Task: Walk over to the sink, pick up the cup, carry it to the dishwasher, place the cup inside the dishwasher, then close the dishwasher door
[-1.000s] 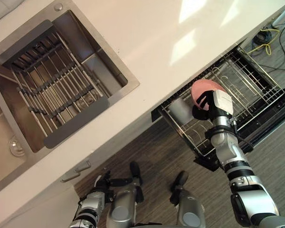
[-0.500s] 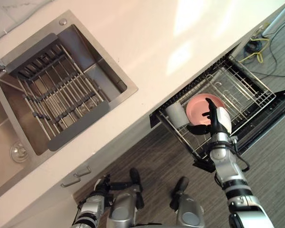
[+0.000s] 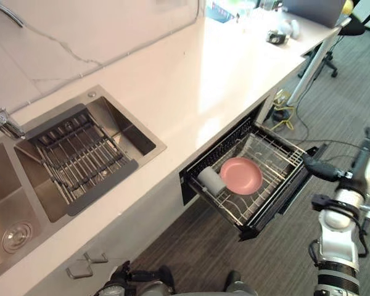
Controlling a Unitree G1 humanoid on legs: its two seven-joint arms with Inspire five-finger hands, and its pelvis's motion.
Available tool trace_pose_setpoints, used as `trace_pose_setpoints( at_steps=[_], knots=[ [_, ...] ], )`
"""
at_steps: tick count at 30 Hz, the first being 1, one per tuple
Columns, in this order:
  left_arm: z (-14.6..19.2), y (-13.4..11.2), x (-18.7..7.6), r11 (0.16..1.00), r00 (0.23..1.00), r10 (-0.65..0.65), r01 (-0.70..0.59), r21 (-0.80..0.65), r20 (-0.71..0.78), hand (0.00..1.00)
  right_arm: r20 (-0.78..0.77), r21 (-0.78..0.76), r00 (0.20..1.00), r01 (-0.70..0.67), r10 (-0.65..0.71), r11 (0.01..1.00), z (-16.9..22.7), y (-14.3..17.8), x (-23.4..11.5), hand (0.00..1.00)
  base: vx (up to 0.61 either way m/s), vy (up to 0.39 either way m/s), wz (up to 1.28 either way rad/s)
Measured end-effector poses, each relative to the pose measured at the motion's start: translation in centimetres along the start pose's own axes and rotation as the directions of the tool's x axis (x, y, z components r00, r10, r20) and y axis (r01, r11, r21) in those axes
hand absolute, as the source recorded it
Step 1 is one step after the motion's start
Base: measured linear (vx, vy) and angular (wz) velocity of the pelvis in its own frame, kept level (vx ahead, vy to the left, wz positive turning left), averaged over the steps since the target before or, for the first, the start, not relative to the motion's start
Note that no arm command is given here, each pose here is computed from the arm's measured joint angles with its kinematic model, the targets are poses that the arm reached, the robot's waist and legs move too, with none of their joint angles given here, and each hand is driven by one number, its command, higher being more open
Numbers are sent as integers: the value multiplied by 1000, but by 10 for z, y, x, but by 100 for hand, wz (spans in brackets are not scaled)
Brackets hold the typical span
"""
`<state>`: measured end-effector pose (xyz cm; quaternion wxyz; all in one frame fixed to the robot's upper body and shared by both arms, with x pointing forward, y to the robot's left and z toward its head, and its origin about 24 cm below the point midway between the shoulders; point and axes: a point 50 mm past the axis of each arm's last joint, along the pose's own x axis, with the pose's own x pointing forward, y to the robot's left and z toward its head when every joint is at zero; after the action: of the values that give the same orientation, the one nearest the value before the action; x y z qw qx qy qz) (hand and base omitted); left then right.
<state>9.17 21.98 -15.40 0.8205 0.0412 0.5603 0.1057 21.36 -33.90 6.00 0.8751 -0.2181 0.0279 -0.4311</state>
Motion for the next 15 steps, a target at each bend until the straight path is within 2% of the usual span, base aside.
trace_pose_setpoints(
  at_steps=[3,5,6,10,12,15],
  knots=[
    [-16,2,-1,1000,999,4,-5,-20,-46,100,-227,5,972,65,-62,998,-49,-20,-7,100,-46,-15,-2],
    [-21,2,-2,1000,998,3,-4,-20,-60,100,-314,9,946,87,-80,996,-66,-25,-14,100,-32,-12,-2],
    [-27,2,-2,1000,997,3,-5,-22,-75,100,-386,18,919,94,-79,995,-80,-26,-21,0,0,0,0],
    [-22,1,-1,1000,998,-3,2,-19,-65,100,-483,65,875,83,-41,994,-94,-15,-30,0,-35,-9,-12],
    [-12,-2,1,1000,999,-11,10,-14,-41,100,-476,101,880,68,-12,993,-87,-3,-23,0,-68,0,-22],
    [28,-11,5,999,998,-39,41,-33,51,100,-406,203,913,40,47,978,-51,26,8,0,-111,2,-15]
  ],
)
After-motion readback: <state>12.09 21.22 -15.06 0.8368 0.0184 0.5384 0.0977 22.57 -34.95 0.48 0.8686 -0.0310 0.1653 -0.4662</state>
